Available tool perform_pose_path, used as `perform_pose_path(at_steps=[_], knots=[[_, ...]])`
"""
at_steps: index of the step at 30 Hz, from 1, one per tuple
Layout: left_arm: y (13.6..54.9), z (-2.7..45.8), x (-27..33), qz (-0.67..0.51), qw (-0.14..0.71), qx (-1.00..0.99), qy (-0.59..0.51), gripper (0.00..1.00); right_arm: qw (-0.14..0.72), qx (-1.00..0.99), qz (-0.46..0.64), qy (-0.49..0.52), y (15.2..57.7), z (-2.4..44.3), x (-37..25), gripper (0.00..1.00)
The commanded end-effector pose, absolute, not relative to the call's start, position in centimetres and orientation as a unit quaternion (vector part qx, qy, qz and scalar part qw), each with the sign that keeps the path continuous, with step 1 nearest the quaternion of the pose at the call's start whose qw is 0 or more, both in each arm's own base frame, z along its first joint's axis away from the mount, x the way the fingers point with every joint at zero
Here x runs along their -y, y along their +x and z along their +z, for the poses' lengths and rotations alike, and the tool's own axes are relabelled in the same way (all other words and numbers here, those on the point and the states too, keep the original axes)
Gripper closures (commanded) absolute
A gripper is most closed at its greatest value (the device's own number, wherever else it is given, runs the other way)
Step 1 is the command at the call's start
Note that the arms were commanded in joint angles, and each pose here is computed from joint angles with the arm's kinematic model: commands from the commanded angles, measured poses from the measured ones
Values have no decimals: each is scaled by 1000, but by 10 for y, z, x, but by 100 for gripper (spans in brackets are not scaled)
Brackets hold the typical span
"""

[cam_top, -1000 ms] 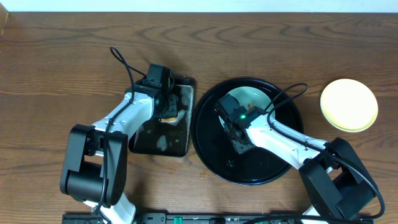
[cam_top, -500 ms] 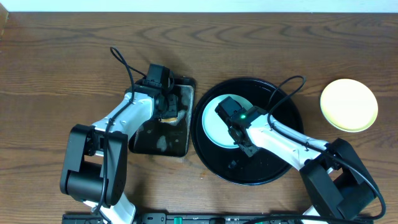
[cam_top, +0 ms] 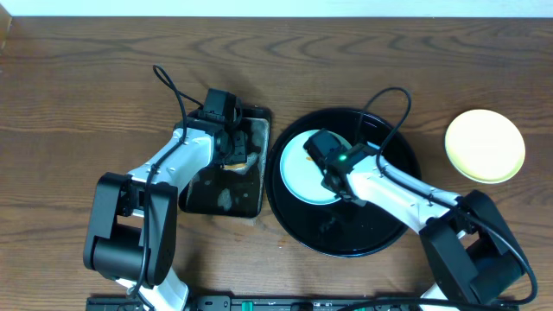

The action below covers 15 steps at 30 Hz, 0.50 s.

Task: Clean dirty plates on tray and stack at the side

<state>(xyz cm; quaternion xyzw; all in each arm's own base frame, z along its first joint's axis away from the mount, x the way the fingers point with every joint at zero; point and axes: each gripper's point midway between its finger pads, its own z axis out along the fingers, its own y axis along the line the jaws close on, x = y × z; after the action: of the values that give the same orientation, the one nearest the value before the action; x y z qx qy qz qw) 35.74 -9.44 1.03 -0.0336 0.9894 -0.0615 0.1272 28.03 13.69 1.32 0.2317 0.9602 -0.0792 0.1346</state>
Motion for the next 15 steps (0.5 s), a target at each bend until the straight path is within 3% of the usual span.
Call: perform_pose_path(at_steps=[1,6,11,15], knots=[[358,18,94,-64,135,-988,-38,51,129,-982,-111,79,289,23,-124,99],[358,18,94,-64,135,-988,-38,51,93,-987,-111,62,289,20,-103,99],[358,18,94,-64,135,-988,-38,51,69,-997,-14,-18,304,15,-108,99],[358,18,94,-64,135,-988,-38,51,57,-998,18,-22,307,15,-100,99]])
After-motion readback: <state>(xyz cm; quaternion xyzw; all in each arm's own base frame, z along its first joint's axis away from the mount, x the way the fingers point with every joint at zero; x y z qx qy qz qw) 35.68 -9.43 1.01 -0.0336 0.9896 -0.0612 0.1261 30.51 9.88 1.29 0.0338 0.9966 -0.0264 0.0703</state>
